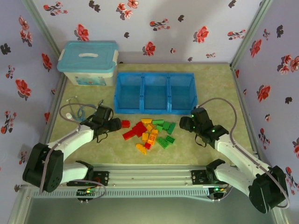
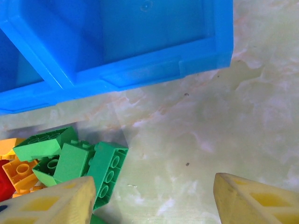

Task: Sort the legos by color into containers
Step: Pick up the lego from the middle-left of the table, then place the lego in the container, then pick up the lego from the bottom-center of the table, then place the lego in the container.

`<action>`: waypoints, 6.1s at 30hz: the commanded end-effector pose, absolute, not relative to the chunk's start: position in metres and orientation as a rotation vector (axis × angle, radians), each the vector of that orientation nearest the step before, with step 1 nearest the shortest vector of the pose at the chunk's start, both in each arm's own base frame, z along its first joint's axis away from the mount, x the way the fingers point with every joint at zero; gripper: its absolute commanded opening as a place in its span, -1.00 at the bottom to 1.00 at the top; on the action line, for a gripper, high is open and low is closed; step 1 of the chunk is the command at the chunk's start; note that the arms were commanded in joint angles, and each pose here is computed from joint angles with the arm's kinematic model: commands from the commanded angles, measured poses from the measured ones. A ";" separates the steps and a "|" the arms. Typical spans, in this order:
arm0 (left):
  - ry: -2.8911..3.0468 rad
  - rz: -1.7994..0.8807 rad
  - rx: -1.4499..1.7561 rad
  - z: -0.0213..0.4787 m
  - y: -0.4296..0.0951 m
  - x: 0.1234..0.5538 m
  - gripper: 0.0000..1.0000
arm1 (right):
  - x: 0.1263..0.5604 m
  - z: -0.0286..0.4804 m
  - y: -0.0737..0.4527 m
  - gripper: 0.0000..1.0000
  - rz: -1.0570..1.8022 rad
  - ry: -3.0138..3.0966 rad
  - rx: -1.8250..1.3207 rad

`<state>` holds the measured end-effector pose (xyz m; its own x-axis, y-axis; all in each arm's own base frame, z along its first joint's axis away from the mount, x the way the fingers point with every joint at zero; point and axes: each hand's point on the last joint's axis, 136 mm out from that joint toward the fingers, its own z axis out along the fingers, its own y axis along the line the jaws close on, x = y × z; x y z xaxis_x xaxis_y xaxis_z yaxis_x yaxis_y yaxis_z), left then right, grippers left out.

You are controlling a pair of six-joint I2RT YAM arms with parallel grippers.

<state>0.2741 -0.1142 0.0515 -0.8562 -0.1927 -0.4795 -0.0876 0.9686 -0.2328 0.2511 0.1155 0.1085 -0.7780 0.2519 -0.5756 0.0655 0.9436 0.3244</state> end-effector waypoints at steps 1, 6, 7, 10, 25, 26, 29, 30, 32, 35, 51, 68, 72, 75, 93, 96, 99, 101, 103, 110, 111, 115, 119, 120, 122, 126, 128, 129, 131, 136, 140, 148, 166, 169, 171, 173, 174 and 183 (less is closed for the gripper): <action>2.620 -0.302 -0.174 0.046 -0.123 0.279 0.38 | 0.246 0.109 0.115 0.36 0.402 2.432 0.253; 2.630 -0.327 -0.142 0.038 -0.130 0.283 0.37 | 0.241 0.108 0.109 0.36 0.383 2.423 0.259; 2.632 -0.327 -0.137 0.037 -0.131 0.284 0.37 | 0.240 0.108 0.108 0.35 0.384 2.422 0.264; 2.634 -0.329 -0.136 0.035 -0.133 0.287 0.36 | 0.239 0.107 0.108 0.35 0.388 2.419 0.268; 2.681 -0.303 -0.075 0.025 -0.141 0.292 0.16 | 0.236 0.100 0.104 0.34 0.384 2.413 0.299; 2.685 -0.302 -0.065 0.025 -0.142 0.291 0.13 | 0.237 0.101 0.104 0.34 0.385 2.410 0.302; 2.692 -0.300 -0.040 0.026 -0.145 0.289 0.04 | 0.238 0.102 0.104 0.33 0.392 2.406 0.306; 2.691 -0.299 -0.032 0.027 -0.147 0.289 0.01 | 0.238 0.101 0.104 0.33 0.392 2.406 0.309; 2.699 -0.294 -0.013 0.027 -0.148 0.286 -0.09 | 0.238 0.101 0.104 0.32 0.396 2.404 0.314; 2.714 -0.265 0.013 0.025 -0.148 0.281 -0.22 | 0.238 0.100 0.105 0.31 0.401 2.401 0.324; 2.505 -0.345 0.004 0.111 -0.146 0.274 -0.48 | 0.232 0.093 0.104 0.25 0.429 2.399 0.355; 2.489 -0.381 0.091 0.149 -0.197 0.379 -0.49 | 0.219 0.092 0.121 0.24 0.465 2.466 0.277; 2.508 -0.365 0.096 0.143 -0.201 0.393 -0.49 | 0.217 0.092 0.120 0.24 0.463 2.462 0.275; 2.518 -0.358 0.091 0.138 -0.201 0.399 -0.48 | 0.217 0.089 0.120 0.25 0.461 2.464 0.276; 2.424 -0.394 0.077 0.187 -0.193 0.377 0.58 | 0.217 0.093 0.125 0.24 0.460 2.472 0.238; 2.397 -0.419 0.077 0.194 -0.189 0.358 0.55 | 0.217 0.095 0.131 0.24 0.461 2.482 0.207; 2.378 -0.443 0.071 0.193 -0.184 0.337 0.52 | 0.217 0.098 0.138 0.23 0.451 2.493 0.168; 2.367 -0.462 0.060 0.188 -0.180 0.322 0.51 | 0.216 0.099 0.145 0.23 0.437 2.503 0.138; 2.365 -0.471 0.044 0.182 -0.174 0.309 0.49 | 0.215 0.101 0.153 0.22 0.430 2.512 0.106; 2.396 -0.457 -0.015 0.151 -0.149 0.270 0.42 | 0.211 0.101 0.197 0.15 0.412 2.561 -0.018; 2.399 -0.459 -0.024 0.148 -0.147 0.266 0.41 | 0.210 0.101 0.204 0.14 0.416 2.564 -0.031; 2.415 -0.462 -0.052 0.134 -0.139 0.252 0.40 | 0.207 0.096 0.237 0.13 0.420 2.595 -0.088; 2.432 -0.467 -0.082 0.122 -0.133 0.241 0.38 | 0.205 0.087 0.266 0.14 0.374 2.638 -0.129; 2.433 -0.468 -0.086 0.121 -0.133 0.240 0.38 | 0.204 0.086 0.271 0.15 0.361 2.648 -0.129; 2.433 -0.471 -0.097 0.118 -0.130 0.237 0.37 | 0.204 0.082 0.283 0.16 0.334 2.670 -0.125; 2.437 -0.473 -0.110 0.115 -0.128 0.232 0.36 | 0.202 0.076 0.295 0.17 0.276 2.694 -0.102; 2.439 -0.471 -0.111 0.113 -0.126 0.229 0.36 | 0.202 0.072 0.295 0.17 0.239 2.703 -0.080; 2.438 -0.471 -0.114 0.113 -0.125 0.229 0.36 | 0.202 0.070 0.294 0.17 0.226 2.708 -0.066; 2.437 -0.471 -0.115 0.112 -0.124 0.227 0.36 | 0.200 0.067 0.294 0.16 0.205 2.716 -0.049; 2.435 -0.469 -0.122 0.109 -0.122 0.224 0.35 | 0.197 0.059 0.293 0.15 0.155 2.727 -0.019; 2.437 -0.467 -0.124 0.108 -0.121 0.223 0.35 | 0.195 0.053 0.298 0.11 0.184 2.731 -0.009; 2.436 -0.464 -0.131 0.108 -0.120 0.222 0.33 | 0.197 0.050 0.303 -0.12 0.176 2.728 0.002; 2.423 -0.469 -0.118 0.113 -0.119 0.220 0.29 | 0.223 0.140 0.295 -0.55 0.146 2.536 -0.044; 2.423 -0.476 -0.109 0.113 -0.121 0.218 0.29 | 0.240 0.160 0.291 -0.55 0.118 2.511 -0.064; 2.424 -0.478 -0.103 0.113 -0.122 0.216 0.29 | 0.255 0.170 0.289 -0.55 0.121 2.505 -0.068; 2.426 -0.481 -0.100 0.113 -0.122 0.214 0.29 | 0.274 0.178 0.284 -0.54 0.115 2.499 -0.060; 2.428 -0.481 -0.098 0.112 -0.122 0.213 0.29 | 0.282 0.180 0.282 -0.54 0.115 2.505 -0.059; 2.437 -0.515 -0.104 0.107 -0.125 0.202 0.28 | 0.356 0.158 0.280 -0.51 0.104 2.622 -0.068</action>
